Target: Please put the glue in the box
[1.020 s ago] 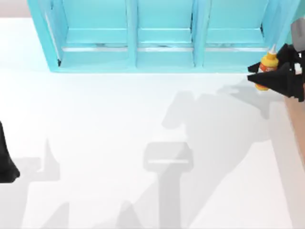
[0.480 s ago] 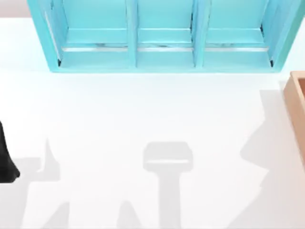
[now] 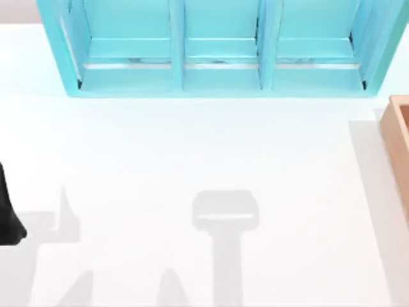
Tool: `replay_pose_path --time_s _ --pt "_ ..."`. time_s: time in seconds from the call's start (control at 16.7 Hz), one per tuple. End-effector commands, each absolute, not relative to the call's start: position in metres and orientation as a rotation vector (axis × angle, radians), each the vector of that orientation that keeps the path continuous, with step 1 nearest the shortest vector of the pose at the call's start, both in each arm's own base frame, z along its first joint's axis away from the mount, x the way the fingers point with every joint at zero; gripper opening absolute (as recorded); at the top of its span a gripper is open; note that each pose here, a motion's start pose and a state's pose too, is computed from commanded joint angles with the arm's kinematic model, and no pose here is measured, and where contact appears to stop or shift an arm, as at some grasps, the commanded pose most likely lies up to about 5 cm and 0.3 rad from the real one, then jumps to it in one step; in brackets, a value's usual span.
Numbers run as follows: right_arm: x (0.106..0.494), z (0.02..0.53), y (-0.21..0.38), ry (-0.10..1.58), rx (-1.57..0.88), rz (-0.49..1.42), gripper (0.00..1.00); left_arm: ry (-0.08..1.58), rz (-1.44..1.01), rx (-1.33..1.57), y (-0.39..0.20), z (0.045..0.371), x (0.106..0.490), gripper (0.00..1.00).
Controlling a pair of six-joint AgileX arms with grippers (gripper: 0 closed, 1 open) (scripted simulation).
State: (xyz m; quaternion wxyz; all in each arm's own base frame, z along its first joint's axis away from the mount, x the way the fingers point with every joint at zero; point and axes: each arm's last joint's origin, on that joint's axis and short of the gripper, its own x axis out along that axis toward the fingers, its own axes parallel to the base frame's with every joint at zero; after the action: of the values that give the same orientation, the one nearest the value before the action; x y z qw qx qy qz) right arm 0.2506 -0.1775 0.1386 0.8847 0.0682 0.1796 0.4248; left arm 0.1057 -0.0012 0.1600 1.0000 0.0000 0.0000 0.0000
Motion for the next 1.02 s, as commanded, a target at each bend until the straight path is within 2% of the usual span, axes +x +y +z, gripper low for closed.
replay_pose_path --time_s 0.54,1.02 --pt "0.201 0.139 -0.211 0.290 -0.047 0.773 0.00 0.000 0.000 0.000 -0.001 0.160 0.106 1.00" --pt "0.193 0.142 -0.217 0.288 -0.130 0.757 0.00 0.000 0.000 0.000 -0.001 0.160 0.106 1.00"
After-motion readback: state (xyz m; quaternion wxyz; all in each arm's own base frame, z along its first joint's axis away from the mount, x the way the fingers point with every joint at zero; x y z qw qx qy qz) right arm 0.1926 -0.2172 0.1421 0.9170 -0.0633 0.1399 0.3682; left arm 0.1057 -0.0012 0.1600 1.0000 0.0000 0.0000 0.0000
